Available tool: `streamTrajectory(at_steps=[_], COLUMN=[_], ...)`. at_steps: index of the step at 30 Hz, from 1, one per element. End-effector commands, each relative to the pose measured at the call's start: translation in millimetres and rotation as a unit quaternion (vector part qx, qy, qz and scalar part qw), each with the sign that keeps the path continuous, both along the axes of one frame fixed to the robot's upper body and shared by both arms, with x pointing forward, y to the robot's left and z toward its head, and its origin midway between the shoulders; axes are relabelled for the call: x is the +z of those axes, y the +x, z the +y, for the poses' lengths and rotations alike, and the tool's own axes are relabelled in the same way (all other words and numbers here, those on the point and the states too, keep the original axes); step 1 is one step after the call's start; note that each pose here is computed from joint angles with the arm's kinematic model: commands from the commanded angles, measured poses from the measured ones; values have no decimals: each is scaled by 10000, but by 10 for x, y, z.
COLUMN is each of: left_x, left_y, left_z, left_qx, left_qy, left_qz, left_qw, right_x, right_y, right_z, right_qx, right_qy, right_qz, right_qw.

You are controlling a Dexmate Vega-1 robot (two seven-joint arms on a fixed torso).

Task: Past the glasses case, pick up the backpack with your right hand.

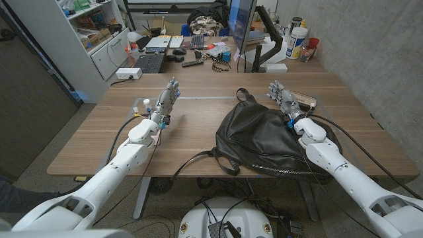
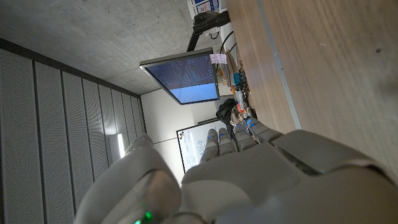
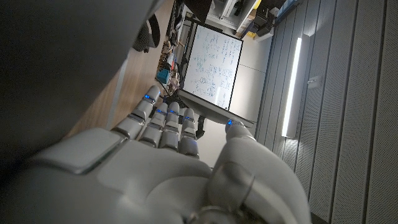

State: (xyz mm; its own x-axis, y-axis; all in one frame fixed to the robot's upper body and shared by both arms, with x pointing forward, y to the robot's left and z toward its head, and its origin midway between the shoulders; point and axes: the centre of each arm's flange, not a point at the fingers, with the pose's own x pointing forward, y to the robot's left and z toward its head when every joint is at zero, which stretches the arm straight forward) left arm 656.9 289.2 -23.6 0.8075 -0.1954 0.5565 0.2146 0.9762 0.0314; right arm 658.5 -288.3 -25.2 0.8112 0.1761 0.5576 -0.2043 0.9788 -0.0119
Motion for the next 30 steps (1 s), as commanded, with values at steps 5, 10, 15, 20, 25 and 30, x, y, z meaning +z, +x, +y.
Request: streamTrajectory(at_steps=[5,10,15,20,25,30], left_x=[119,114,127,121,101,115], left_y=[45,95,126,156,184,205], left_z=[3,-13,-19,-24,-23,-31], left_qx=[-54,-71,-97,-127,-153,-188], left_qy=[17,44,60,56,48,58], left_qz=[-56,2,4,25,58,70], left_qw=[10000,10000,9999,9999,9999,9998], right_x=[106,117,156,203,214,197], right_y=[41,22,-21,-88,-176,-253], right_z=[76,60,60,67,74,89], right_qx=[36,10,5,-26,-45,-37], right_qy=[-51,-70,-96,-183,-286,-312], right_qz=[-75,-96,-165,-268,-363,-441], right_qw=[10000,9999,9998,9995,9989,9985])
